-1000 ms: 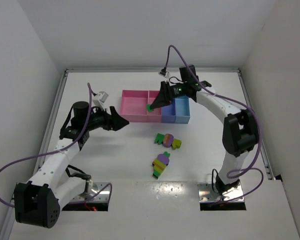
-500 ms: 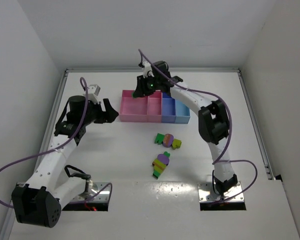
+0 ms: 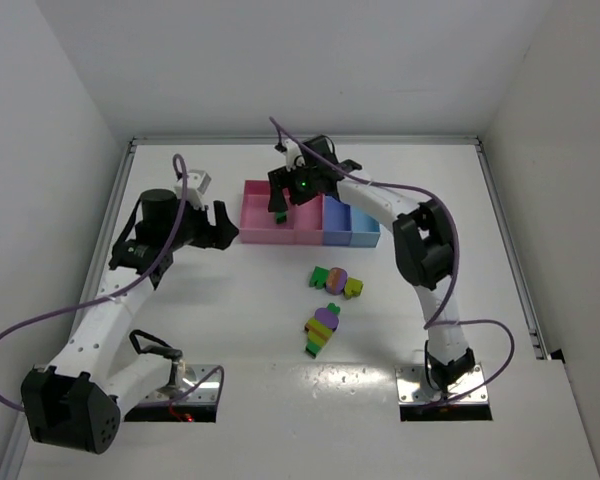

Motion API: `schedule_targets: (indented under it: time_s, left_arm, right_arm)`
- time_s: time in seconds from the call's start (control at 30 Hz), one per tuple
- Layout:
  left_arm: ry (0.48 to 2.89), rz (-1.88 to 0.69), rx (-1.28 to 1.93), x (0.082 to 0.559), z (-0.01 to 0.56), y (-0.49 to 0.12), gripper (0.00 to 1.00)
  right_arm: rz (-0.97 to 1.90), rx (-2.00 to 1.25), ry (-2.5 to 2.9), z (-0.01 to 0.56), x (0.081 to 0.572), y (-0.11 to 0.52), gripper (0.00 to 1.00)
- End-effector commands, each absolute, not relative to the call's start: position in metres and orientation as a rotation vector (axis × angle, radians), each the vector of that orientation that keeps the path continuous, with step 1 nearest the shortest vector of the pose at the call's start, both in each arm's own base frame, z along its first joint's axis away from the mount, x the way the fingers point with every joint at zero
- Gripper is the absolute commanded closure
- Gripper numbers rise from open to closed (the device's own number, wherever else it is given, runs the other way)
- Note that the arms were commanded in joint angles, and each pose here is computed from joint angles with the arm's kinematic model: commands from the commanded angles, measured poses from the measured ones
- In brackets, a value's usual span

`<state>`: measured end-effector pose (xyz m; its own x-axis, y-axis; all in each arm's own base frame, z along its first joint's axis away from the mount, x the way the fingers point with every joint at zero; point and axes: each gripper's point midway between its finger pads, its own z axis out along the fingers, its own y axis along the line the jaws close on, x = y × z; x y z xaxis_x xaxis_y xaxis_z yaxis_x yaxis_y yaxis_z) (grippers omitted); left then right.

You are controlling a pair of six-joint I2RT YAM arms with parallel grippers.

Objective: Sort the legos into containers by color

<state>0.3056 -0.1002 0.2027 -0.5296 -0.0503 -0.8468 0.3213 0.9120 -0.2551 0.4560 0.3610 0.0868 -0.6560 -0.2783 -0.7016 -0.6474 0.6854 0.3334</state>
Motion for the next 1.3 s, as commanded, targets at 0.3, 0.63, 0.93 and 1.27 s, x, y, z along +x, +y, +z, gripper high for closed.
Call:
schedule_targets:
  time_s: [0.3, 0.63, 0.93, 1.27]
  left_arm:
    - [1.665, -0.824, 1.268, 0.234, 0.167, -0.227, 0.26]
    - [1.401, -0.827, 1.786, 0.25, 0.123, -0.285, 0.23]
    - [1.234, -0.799, 1.956, 0.262, 0.096, -0.317, 0.22]
    - [1.209, -0.791, 2.03, 0.279, 0.075, -0.344, 0.21]
  right_arm:
    - [0.587, -0.775, 2.127, 0.219, 0.378, 0.211, 0.22]
    - [0.485, -0.636, 2.315, 0.181, 0.32, 0.113, 0.22]
    - [0.395, -0.445, 2.451, 0.157, 0.294, 0.06, 0.21]
    - [0.429, -0.355, 2.484, 0.156, 0.283, 0.042, 0.2]
